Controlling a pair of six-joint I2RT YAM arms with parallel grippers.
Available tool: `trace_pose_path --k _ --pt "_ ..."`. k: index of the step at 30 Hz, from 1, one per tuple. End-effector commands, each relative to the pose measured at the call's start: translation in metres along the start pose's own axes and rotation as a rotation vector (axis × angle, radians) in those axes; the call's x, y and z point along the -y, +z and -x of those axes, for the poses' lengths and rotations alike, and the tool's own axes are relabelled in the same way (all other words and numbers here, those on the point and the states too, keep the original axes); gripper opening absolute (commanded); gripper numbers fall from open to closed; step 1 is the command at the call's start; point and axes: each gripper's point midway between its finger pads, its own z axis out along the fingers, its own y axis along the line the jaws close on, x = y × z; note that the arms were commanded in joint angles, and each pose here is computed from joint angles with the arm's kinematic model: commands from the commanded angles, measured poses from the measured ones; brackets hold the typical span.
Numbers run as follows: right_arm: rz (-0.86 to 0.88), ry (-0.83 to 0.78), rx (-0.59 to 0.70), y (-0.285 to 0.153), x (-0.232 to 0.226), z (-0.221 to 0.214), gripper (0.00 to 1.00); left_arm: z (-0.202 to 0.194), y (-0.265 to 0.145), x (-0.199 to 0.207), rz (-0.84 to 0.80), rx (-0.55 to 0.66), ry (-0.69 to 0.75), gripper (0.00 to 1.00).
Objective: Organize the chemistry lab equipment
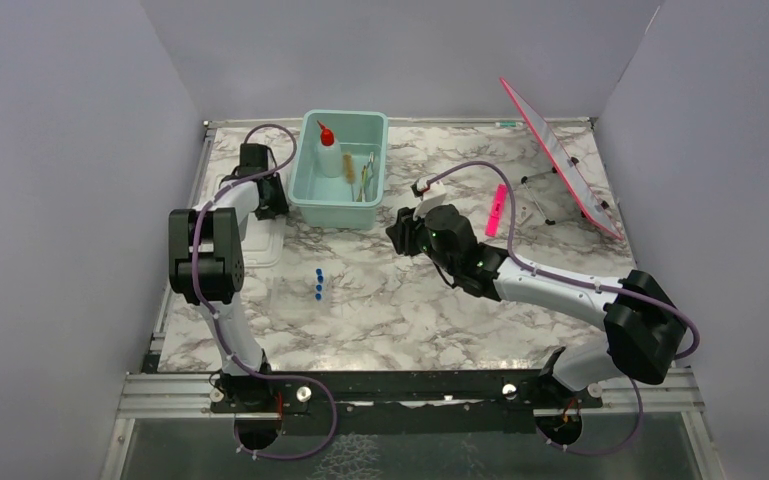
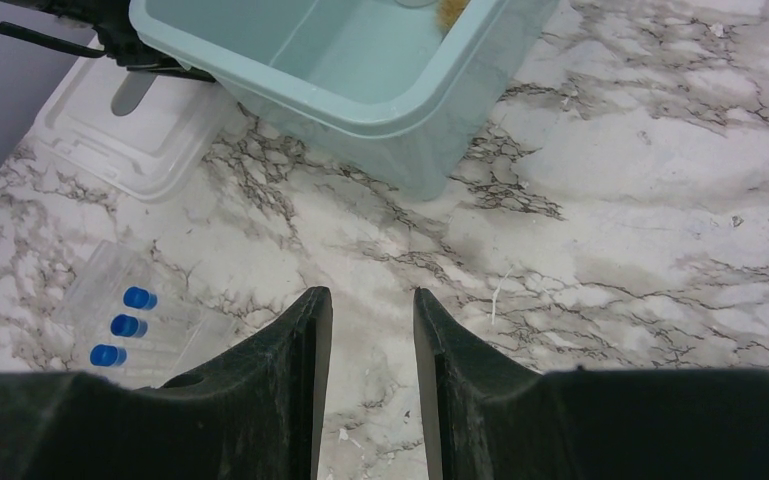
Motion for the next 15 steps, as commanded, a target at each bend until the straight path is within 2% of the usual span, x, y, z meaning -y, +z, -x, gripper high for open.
trace_pose_path --k 1,4,8,11,15 --pt "0.017 0.017 0.012 0.002 -0.005 0.010 0.40 -0.048 0.019 -0.035 0.155 -0.165 0.043 0.29" --pt "0.017 0.016 0.012 0.002 -0.005 0.010 0.39 -0.045 0.017 -0.034 0.159 -0.153 0.056 0.17" --pt "0.028 0.009 0.017 0.002 -0.007 0.012 0.39 -0.021 0.006 -0.029 0.141 -0.089 0.075 0.07" --pt "0.033 0.005 0.025 0.002 -0.009 0.017 0.40 0.003 -0.007 -0.026 0.145 -0.024 0.091 0.01" --pt "0.037 0.011 0.028 0.001 -0.011 0.022 0.40 0.033 -0.027 -0.023 0.143 0.060 0.125 0.00"
